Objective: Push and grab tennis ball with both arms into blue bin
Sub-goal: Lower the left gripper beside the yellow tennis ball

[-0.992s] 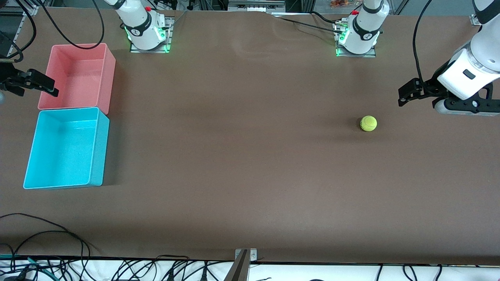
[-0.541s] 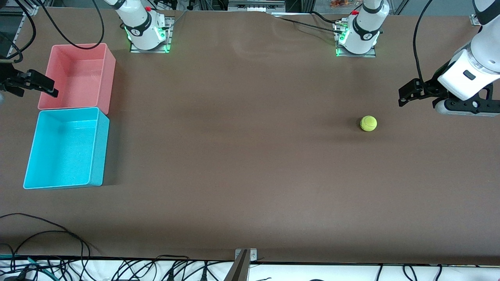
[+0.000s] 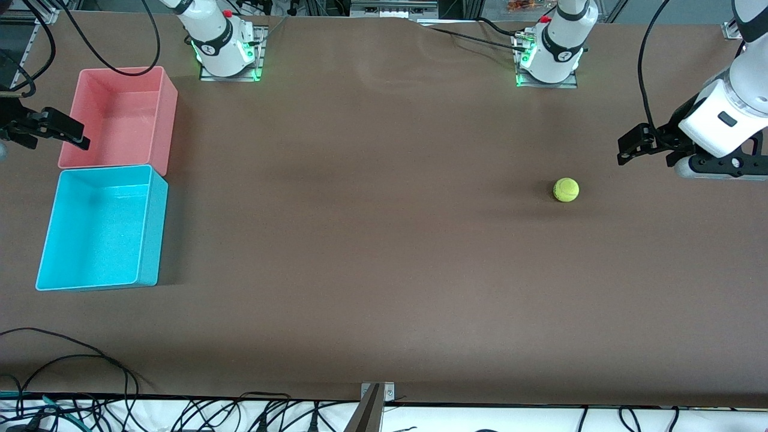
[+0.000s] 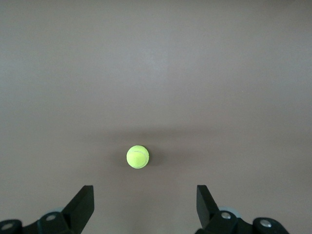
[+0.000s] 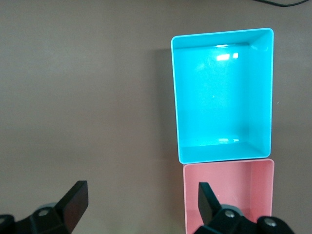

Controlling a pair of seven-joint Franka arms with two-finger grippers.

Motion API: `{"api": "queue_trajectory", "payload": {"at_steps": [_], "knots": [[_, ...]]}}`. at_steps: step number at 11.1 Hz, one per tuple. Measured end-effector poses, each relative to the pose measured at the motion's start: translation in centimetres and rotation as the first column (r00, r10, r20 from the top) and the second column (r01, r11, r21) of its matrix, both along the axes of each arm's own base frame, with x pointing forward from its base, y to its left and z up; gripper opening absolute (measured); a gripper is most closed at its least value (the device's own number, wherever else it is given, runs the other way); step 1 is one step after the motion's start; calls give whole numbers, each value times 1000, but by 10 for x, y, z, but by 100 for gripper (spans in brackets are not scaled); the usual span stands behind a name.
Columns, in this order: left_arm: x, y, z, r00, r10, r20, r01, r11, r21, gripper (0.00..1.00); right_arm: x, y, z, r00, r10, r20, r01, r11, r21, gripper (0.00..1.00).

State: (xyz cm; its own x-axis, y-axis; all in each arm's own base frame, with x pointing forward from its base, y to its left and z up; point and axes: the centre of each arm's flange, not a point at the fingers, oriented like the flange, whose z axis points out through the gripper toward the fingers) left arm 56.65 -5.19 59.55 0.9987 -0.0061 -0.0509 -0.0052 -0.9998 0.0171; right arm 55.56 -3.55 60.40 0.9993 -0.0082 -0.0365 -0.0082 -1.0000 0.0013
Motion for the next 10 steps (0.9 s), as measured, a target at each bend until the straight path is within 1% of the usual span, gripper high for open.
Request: {"api": "queue_trajectory", "payload": {"at_steps": [1, 3, 4, 6, 7, 8, 10], "knots": [[0, 0, 0, 1000, -1, -5, 1, 1000, 0, 86, 0, 0, 0, 1000, 0, 0, 0, 1000, 0, 100], [-3, 0, -3, 1000, -3, -31, 3, 1000, 2, 57, 0, 0, 0, 1000, 0, 0, 0, 1000, 0, 100], [-4, 0, -3, 999, -5, -39, 5, 1000, 3, 45, 0, 0, 0, 1000, 0, 0, 0, 1000, 0, 100], [-5, -1, -9, 998, -18, -56, 18, 1000, 3, 18, 0, 0, 0, 1000, 0, 0, 0, 1000, 0, 100], [-7, -1, -19, 996, -36, -77, 36, 999, 2, 7, 0, 0, 0, 1000, 0, 0, 0, 1000, 0, 100], [-6, 3, -30, 991, -96, -89, 96, 995, -6, 1, 0, 0, 0, 1000, 0, 0, 0, 1000, 0, 100], [-1, 34, -43, 958, -279, -64, 278, 960, -33, 1, 0, 0, 0, 1000, 0, 0, 0, 1000, 0, 100]]}}
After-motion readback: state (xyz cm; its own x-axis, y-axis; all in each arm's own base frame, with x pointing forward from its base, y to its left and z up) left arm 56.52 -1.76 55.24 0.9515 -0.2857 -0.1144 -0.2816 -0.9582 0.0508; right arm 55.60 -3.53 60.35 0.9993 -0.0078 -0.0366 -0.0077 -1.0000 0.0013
